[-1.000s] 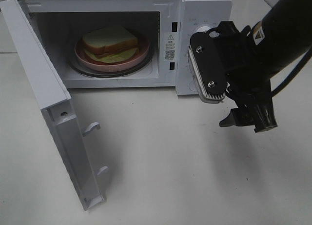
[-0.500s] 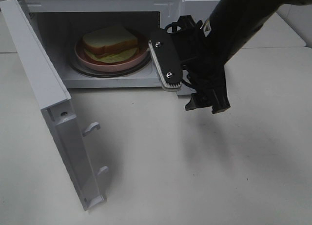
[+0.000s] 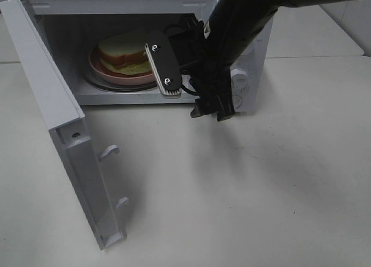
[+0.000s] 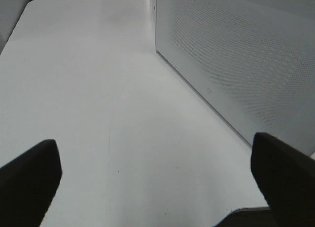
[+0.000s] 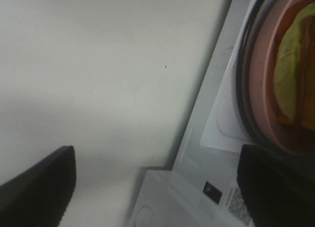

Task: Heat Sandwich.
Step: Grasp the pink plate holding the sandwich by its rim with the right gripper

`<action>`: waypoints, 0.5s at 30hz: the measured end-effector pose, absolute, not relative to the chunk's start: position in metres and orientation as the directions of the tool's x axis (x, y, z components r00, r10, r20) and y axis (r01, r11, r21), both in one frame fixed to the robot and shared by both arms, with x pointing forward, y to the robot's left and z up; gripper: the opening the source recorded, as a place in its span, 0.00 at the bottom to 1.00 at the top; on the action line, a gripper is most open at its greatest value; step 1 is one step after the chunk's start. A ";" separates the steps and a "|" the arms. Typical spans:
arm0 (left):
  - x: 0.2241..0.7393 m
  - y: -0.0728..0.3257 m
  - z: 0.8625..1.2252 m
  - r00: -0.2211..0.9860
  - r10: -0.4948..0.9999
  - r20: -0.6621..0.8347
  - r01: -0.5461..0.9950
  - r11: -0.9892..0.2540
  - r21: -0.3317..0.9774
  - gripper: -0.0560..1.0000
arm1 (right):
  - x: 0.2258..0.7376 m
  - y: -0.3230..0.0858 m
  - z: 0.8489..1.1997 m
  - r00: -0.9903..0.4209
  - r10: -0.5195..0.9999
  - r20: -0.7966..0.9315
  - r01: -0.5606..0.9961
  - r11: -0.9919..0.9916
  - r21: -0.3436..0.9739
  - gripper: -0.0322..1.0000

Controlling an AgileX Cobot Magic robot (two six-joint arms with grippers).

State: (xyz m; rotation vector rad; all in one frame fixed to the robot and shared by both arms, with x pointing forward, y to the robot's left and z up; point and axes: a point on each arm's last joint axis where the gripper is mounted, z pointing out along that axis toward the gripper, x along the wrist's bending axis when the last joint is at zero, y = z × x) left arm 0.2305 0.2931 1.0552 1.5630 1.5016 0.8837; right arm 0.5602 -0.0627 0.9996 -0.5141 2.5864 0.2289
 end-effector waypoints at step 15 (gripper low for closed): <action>0.230 0.293 1.055 0.060 0.998 -0.033 0.456 0.002 0.890 0.97 | 0.601 -0.028 0.982 -0.792 -0.311 -0.525 -0.408 0.910 0.075 0.81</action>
